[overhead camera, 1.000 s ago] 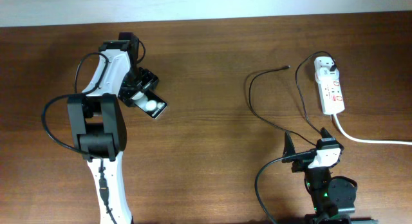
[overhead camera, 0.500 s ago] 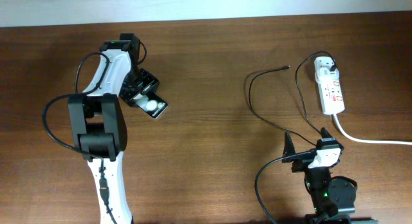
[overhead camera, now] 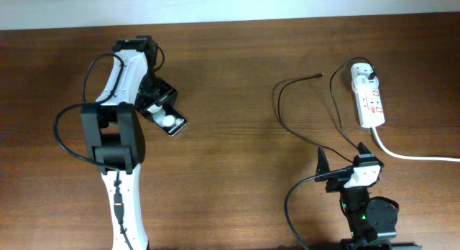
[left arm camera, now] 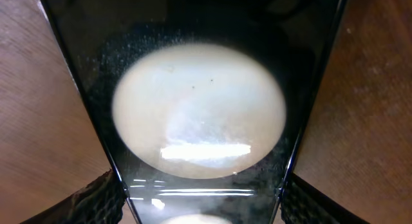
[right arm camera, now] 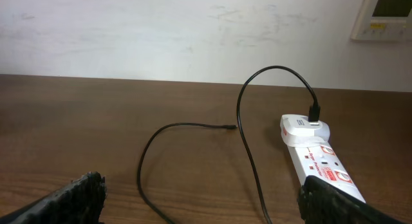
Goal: Plug charger to phone and switch on socket
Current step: 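Close the left gripper on the phone's end and lift it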
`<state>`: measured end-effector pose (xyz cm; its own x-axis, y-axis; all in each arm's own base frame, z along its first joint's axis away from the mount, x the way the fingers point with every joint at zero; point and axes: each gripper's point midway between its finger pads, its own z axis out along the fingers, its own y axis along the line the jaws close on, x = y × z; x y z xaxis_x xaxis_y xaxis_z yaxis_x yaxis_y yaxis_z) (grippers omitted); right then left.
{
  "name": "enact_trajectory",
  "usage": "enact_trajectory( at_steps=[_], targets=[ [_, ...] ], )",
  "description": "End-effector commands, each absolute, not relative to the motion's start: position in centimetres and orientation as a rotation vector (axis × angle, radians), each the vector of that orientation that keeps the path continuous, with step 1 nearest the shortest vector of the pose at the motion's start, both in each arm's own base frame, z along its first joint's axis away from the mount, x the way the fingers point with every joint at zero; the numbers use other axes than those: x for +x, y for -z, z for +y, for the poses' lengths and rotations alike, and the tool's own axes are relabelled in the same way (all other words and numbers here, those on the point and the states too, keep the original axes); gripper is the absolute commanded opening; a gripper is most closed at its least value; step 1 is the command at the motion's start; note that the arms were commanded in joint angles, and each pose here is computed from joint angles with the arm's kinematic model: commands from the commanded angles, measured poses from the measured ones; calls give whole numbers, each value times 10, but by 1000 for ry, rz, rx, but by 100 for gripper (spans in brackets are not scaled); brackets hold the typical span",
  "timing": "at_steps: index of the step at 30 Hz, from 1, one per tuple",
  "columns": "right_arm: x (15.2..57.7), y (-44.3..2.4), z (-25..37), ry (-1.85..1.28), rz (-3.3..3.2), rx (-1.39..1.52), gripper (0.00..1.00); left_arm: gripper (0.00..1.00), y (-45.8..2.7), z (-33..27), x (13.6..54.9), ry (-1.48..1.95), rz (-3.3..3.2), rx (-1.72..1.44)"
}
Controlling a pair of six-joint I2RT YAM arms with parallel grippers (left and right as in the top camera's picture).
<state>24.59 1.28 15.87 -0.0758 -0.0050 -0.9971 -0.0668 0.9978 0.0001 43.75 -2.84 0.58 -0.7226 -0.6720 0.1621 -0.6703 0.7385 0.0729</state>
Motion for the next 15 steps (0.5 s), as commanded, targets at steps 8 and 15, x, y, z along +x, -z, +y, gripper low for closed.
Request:
enact_trajectory(
  at_steps=[8, 15],
  targets=[
    [246, -156, 10, -40, 1647, -44, 98, 52, -87, -25, 455, 25, -2876, 1024],
    [246, -156, 10, -40, 1647, -44, 99, 51, -126, -39, 456, -64, -2991, 893]
  ],
)
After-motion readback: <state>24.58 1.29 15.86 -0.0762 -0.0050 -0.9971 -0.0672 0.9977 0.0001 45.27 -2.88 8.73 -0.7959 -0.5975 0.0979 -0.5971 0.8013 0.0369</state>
